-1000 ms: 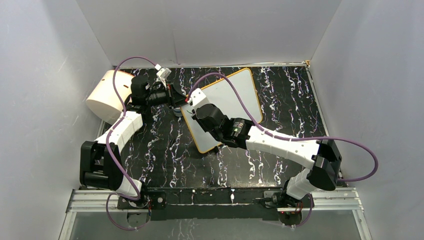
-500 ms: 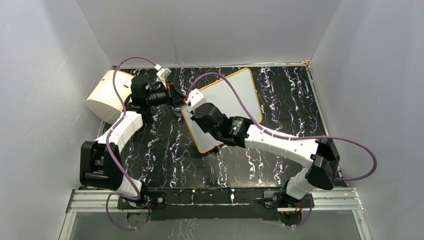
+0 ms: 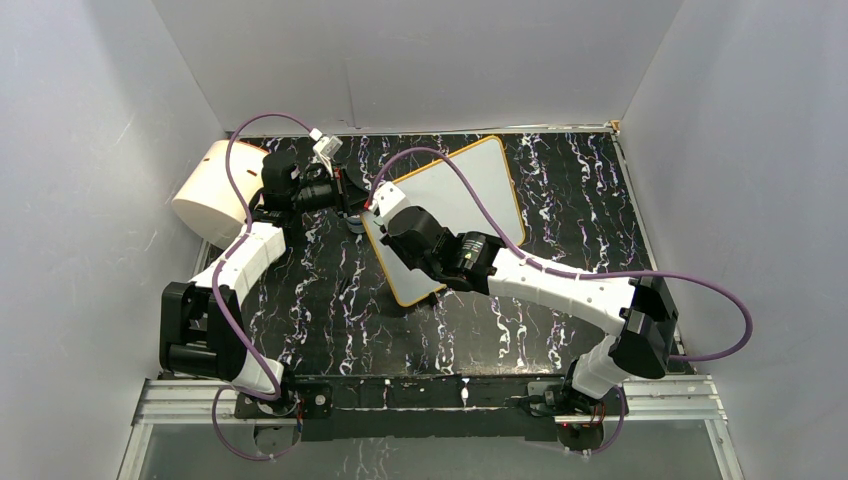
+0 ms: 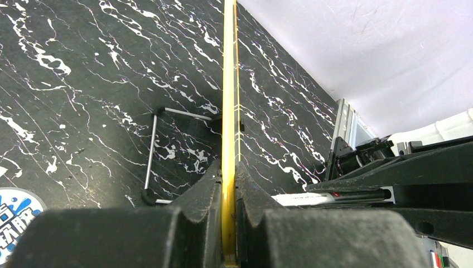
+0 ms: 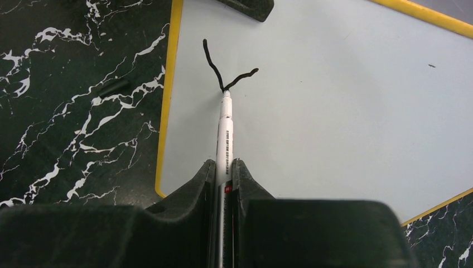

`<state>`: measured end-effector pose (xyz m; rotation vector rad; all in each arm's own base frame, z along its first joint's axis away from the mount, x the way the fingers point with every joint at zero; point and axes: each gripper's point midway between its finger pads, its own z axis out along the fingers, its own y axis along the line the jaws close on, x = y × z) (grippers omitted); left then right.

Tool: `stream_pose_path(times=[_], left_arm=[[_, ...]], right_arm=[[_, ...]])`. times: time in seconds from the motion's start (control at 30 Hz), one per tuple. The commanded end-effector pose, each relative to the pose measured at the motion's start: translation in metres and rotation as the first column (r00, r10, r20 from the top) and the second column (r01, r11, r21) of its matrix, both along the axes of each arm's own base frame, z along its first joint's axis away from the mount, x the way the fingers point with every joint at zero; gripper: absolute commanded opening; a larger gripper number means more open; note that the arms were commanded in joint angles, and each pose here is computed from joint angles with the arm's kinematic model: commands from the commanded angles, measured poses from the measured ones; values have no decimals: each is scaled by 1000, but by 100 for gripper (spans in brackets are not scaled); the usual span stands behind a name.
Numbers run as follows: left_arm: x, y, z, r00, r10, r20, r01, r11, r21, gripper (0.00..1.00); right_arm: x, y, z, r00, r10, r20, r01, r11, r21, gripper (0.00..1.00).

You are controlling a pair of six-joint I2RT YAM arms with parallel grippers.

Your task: Write a sentence on the whiteboard

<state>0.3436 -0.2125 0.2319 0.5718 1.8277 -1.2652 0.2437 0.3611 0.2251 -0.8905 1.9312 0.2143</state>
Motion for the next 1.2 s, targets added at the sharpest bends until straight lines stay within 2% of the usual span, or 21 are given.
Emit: stream_pose_path(times=[0.0, 0.53, 1.17], left_arm=[[-18, -9, -20, 996, -67, -66, 68, 998, 11, 0], [-19, -9, -20, 996, -69, -63, 70, 998, 9, 0], [-18, -9, -21, 995, -68, -67, 69, 998, 9, 0]], right_arm=[[1, 8, 8, 1000, 8, -11, -8, 999, 32, 0], [3, 5, 8, 1000, -23, -5, 23, 999, 43, 0], [-13, -6, -21, 993, -21, -114, 18, 999, -27, 0]])
